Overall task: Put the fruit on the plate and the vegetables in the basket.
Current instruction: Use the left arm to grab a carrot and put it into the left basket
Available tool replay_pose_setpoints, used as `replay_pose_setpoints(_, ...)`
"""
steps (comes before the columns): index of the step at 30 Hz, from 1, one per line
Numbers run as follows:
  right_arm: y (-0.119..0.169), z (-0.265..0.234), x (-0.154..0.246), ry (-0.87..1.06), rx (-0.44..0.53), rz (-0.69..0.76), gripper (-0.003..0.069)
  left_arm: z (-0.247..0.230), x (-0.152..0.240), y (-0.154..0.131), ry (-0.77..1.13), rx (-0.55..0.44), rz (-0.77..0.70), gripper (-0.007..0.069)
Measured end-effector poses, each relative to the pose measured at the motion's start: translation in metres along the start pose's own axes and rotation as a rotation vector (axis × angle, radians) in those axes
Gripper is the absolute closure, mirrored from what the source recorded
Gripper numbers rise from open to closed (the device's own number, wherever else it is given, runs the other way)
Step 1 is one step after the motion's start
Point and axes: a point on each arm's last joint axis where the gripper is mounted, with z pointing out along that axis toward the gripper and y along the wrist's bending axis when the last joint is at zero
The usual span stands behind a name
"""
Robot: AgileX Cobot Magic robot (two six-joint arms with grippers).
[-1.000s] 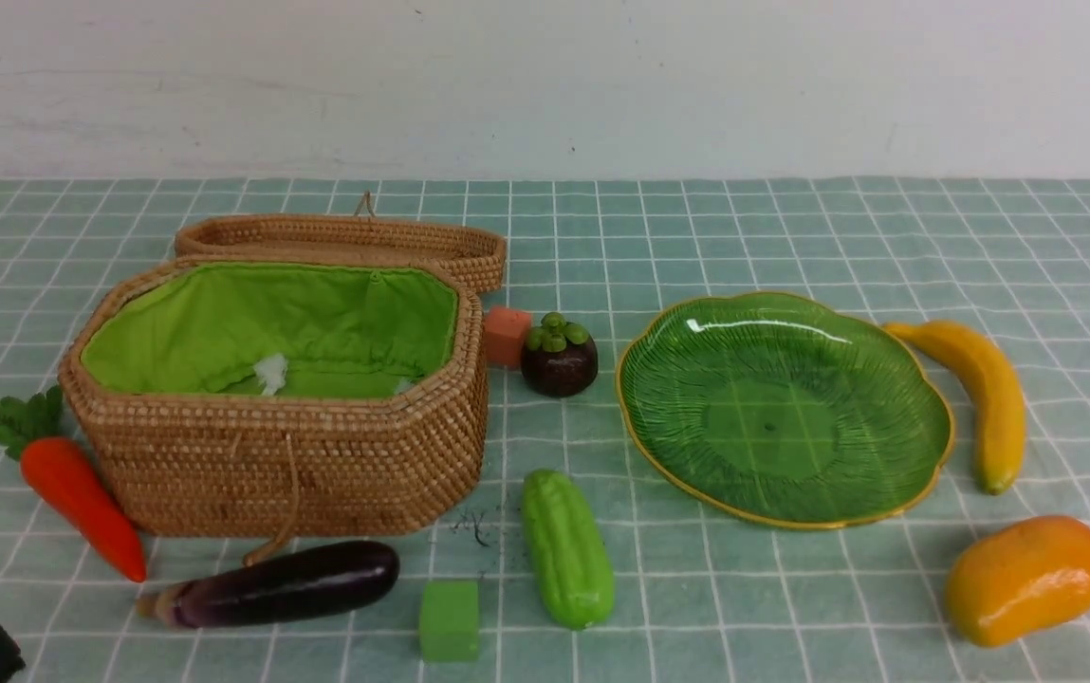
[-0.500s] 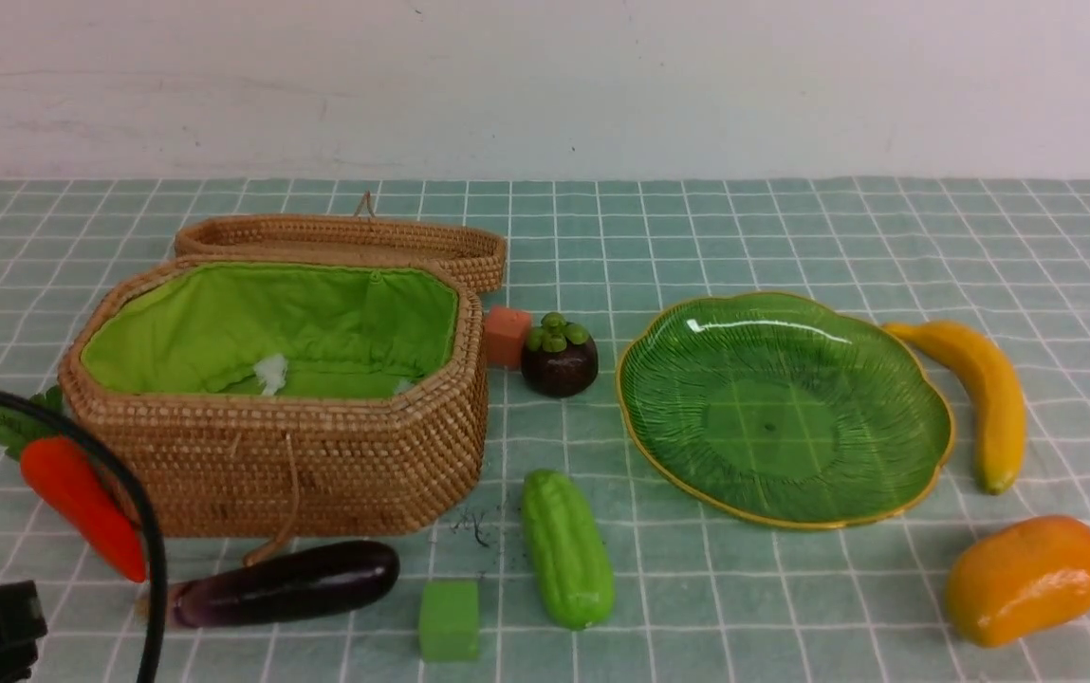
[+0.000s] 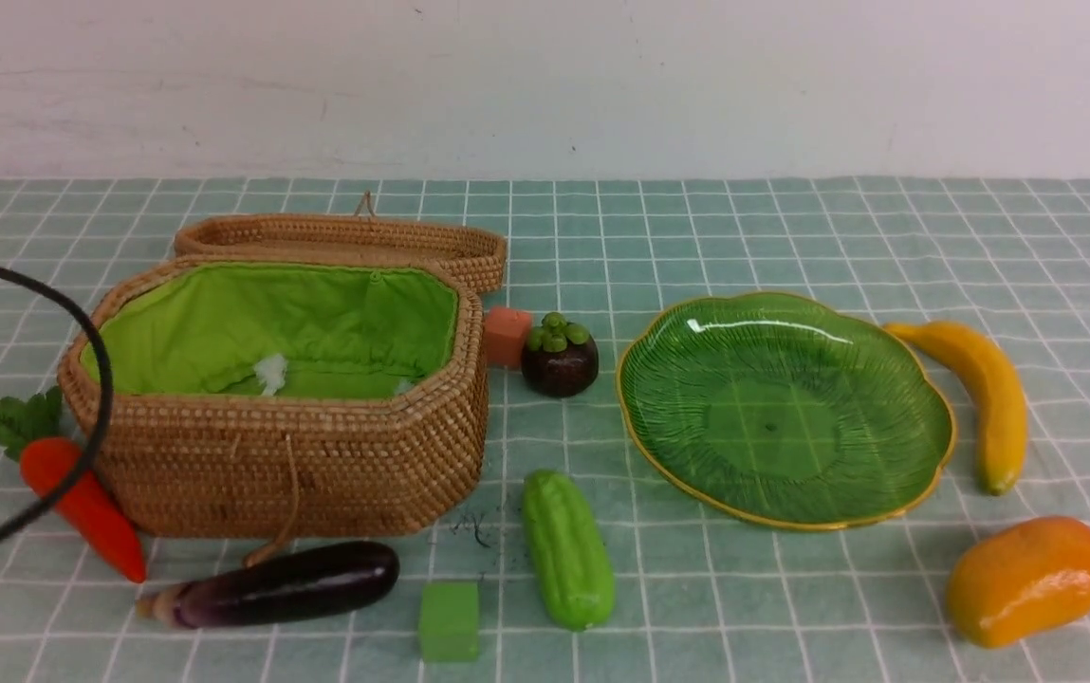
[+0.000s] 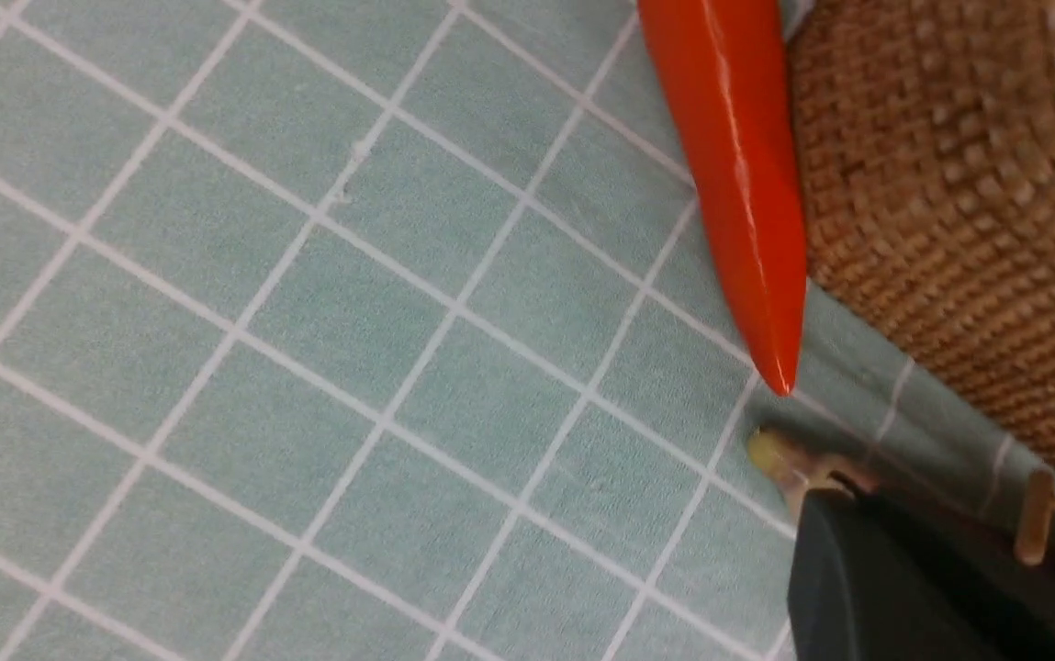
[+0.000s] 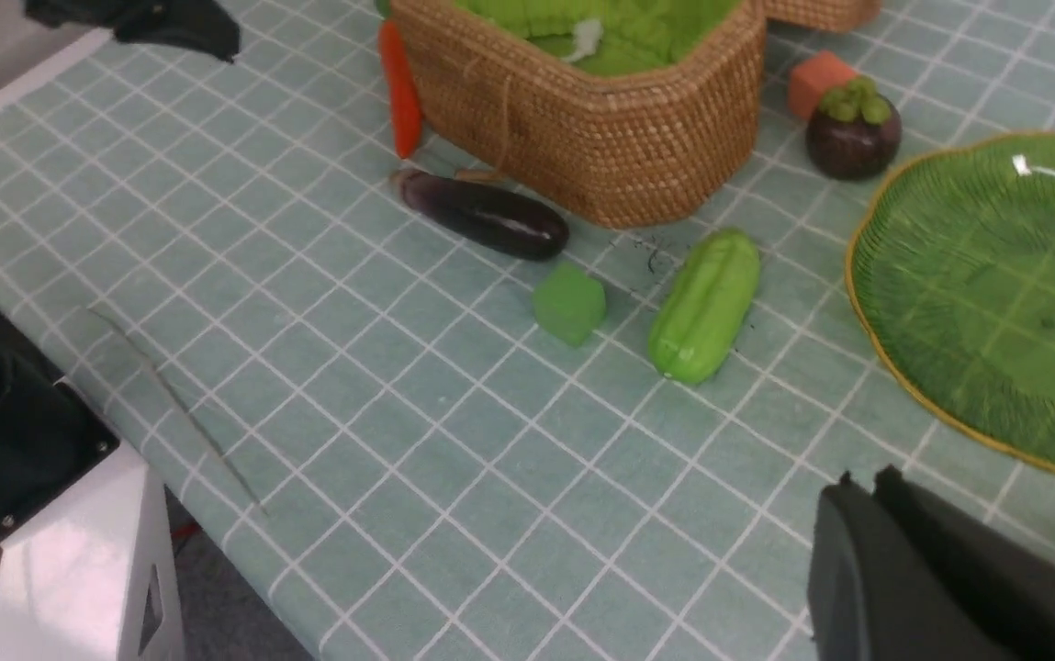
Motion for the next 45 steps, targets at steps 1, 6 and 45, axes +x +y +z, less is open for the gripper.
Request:
replay_pose_setpoints(1,0.000,0.000,0.000,-0.001,-0.003,-0.004,0.0647,0.003,-0.002,0.000,0.006,-0.003,-0.004,0.0638)
replay_pose_setpoints(6,0.004,0.000,0.000,-0.003,-0.039,-0.086,0.0647,0.042,-0.029,0.006,0.043,-0.033,-0.100,0.0631)
replay_pose_setpoints(45,0.020,-0.004,-0.016,-0.181,-0.214,-0.078,0.0635,0.156,-0.064,0.011,-0.061,-0.012,-0.304,0.0107)
